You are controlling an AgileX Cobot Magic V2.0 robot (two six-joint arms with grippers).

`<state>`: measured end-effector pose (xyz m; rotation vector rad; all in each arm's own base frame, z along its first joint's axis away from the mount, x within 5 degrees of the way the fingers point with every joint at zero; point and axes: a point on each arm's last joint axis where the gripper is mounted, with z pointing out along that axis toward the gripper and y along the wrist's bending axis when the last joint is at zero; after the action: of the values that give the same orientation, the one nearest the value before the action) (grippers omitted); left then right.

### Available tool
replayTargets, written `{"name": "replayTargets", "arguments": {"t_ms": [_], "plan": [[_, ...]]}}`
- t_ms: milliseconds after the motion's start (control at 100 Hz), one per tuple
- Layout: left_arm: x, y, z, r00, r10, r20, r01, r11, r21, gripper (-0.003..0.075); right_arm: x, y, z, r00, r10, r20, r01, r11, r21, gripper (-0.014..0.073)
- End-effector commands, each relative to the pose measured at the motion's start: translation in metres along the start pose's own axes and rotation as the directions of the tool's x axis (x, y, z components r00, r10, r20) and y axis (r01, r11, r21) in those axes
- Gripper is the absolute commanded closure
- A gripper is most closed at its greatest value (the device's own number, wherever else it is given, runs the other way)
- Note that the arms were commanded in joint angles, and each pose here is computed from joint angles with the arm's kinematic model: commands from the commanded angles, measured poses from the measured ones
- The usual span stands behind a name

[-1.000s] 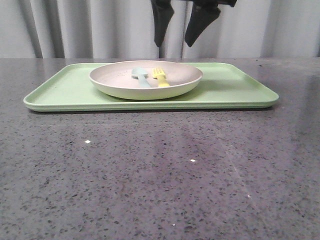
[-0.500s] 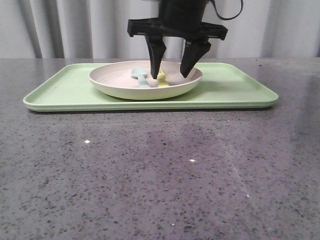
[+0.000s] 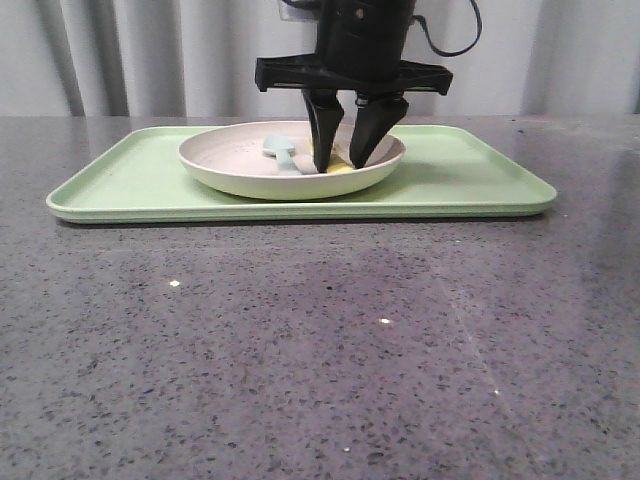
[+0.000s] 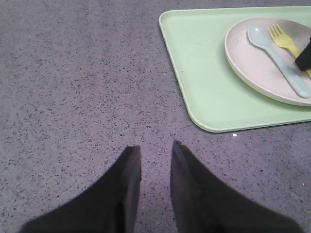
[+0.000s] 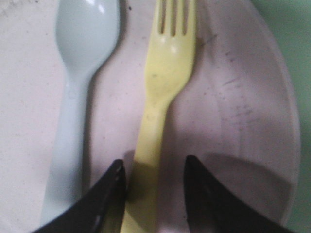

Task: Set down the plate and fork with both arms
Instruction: 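Lower the right gripper and grasp the yellow fork handle, then lift the yellow fork out of the plate with the right gripper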

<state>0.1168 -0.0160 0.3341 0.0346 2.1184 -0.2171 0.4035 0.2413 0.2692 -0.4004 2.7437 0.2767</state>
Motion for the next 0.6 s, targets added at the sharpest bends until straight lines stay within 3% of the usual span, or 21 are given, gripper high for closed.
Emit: {"name": "replayTargets", "arguments": {"t_ms": [0,120,220,590], "plan": [[-0.015,-0.001,-0.006,0.994,-0.023,0.110,0.023,1.000,0.005,0.0564,-0.009,0.003,-0.037,0.994,-0.007,0.109,0.009,1.000,-0.024,0.0430],[-0.015,-0.001,-0.006,0.994,-0.023,0.110,0.023,1.000,0.005,0.0564,-0.009,0.003,-0.037,0.994,-0.007,0.110,0.009,1.000,-0.024,0.0566],[-0.015,-0.001,-0.006,0.994,-0.023,0.110,0.023,1.000,0.005,0.0564,-0.009,0.003,-0.038,0.994,-0.007,0.113,0.010,1.000,-0.025,0.0624],[-0.015,-0.001,-0.006,0.994,-0.023,0.110,0.023,1.000,0.005,0.0564,-0.012,0.001,-0.080,0.989,-0.028,0.144,0.026,0.999,0.018,0.0631]]}}
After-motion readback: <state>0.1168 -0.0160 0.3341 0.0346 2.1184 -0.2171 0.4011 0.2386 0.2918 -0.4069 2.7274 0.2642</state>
